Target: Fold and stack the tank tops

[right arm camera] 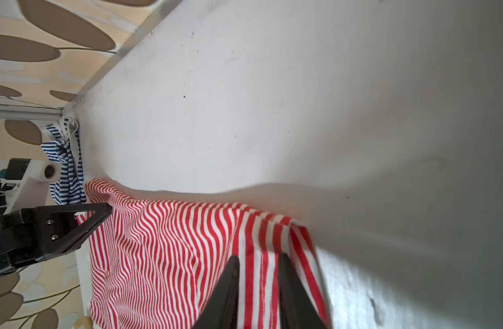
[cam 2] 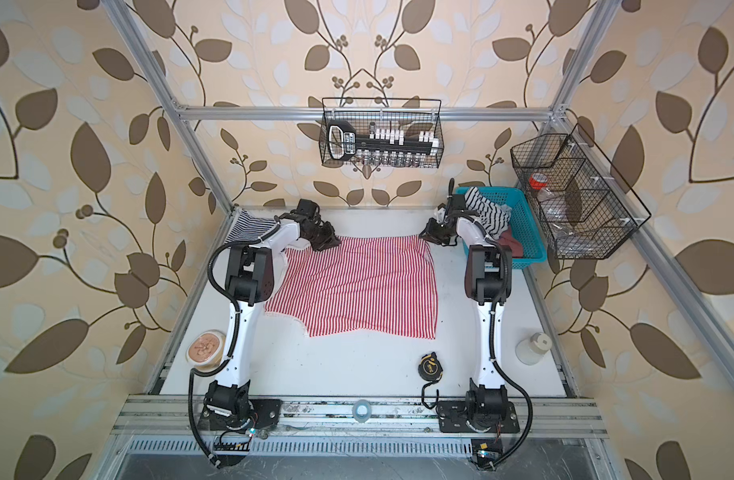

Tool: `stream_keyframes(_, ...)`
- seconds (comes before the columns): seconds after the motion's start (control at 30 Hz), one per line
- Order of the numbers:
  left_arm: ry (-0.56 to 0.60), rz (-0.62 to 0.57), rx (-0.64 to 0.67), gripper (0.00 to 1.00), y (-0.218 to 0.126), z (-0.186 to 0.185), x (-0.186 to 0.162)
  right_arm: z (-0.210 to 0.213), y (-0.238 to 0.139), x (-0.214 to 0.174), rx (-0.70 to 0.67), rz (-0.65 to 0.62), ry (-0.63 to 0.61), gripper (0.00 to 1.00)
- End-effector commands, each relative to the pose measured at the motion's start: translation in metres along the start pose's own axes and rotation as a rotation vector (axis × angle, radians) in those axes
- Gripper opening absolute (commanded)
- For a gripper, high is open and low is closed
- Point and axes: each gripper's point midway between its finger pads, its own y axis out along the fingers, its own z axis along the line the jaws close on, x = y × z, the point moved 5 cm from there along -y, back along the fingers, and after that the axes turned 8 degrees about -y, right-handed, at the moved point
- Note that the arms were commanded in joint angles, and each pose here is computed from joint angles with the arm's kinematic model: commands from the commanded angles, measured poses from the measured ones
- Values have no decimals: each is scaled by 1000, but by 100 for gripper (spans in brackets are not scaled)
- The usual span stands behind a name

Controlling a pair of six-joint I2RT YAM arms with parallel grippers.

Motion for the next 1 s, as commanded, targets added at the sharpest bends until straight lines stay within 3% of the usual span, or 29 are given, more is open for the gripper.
stream_keyframes(0.0,-29,-8,26,15,7,15,7,-8,-9,1,-21,-20,-4,28)
stream_keyframes(0.53,-57,6,47,14,12,27,5,-9,12,4,96,-25,45,24)
stream_keyframes(0.83,-61,16,54,14,14,31,3,-4,21,0,45,6,6,23)
stream_keyframes(0.97,-62,16,54,14,14,31,3,-4,20,1,36,2,3,16)
